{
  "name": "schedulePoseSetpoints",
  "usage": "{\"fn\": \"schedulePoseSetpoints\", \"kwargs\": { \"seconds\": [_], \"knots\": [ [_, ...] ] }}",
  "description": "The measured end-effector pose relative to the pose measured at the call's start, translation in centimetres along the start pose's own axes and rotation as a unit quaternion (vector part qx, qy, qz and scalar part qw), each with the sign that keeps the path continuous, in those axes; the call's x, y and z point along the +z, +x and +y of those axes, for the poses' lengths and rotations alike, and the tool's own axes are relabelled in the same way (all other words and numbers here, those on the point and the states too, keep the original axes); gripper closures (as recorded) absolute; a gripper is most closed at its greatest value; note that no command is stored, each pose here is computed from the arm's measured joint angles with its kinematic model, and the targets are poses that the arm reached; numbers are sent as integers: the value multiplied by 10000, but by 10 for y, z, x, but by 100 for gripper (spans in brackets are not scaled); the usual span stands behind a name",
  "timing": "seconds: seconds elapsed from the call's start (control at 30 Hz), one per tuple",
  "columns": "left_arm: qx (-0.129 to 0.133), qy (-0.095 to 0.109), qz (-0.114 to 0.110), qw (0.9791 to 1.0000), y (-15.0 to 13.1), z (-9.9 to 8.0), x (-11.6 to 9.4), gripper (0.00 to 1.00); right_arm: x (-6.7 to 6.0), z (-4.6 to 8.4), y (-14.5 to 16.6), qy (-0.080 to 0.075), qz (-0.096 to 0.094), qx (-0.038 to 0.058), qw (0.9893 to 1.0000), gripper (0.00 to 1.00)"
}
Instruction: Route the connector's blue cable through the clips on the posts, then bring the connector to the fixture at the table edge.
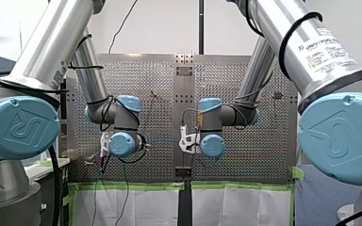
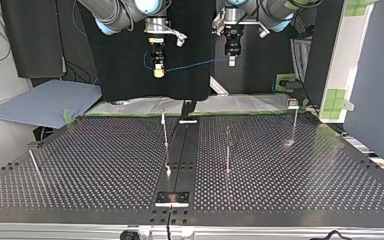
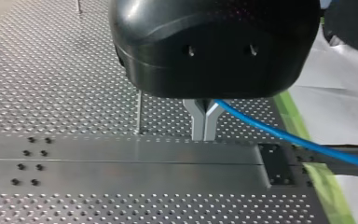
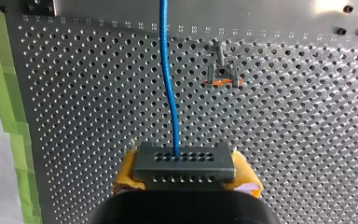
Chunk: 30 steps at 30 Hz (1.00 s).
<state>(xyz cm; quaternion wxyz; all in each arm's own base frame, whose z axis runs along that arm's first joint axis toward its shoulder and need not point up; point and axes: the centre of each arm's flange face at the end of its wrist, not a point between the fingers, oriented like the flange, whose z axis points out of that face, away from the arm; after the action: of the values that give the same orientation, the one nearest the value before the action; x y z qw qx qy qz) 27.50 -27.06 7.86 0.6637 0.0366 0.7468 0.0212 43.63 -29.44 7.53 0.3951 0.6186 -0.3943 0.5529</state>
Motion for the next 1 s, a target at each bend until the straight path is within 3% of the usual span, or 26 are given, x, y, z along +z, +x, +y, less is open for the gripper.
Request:
{"fn": "schedulePoseSetpoints", "kwargs": {
  "seconds": [0.13, 0.3, 0.4, 0.53, 0.6, 0.8, 0.9, 1.0],
  "knots": [
    [-22, -74, 14, 10000, -3, 1, 3, 99, 5, -7, 12, 48, 108, 38, 9999, 100],
    [-267, -251, -144, 9992, -23, 0, 16, 99, 15, -16, 41, 122, 407, 234, 9988, 100],
    [-359, -336, -224, 9985, -35, 0, 22, 99, 20, -18, 57, 186, 585, 386, 9974, 100],
    [-443, -479, -336, 9973, -51, 2, 29, 99, 27, -19, 83, 319, 801, 618, 9944, 100],
    [-509, -568, -425, 9962, -61, 2, 32, 99, 30, -19, 94, 371, 876, 675, 9932, 100],
    [-643, -749, -651, 9930, -87, 6, 38, 99, 42, -17, 131, 506, 1079, 728, 9902, 100],
    [-705, -891, -779, 9905, -103, 9, 44, 99, 48, -14, 141, 502, 1094, 706, 9902, 100],
    [-773, -1030, -900, 9876, -116, 10, 52, 99, 53, -10, 145, 461, 1053, 680, 9910, 100]
  ]
}}
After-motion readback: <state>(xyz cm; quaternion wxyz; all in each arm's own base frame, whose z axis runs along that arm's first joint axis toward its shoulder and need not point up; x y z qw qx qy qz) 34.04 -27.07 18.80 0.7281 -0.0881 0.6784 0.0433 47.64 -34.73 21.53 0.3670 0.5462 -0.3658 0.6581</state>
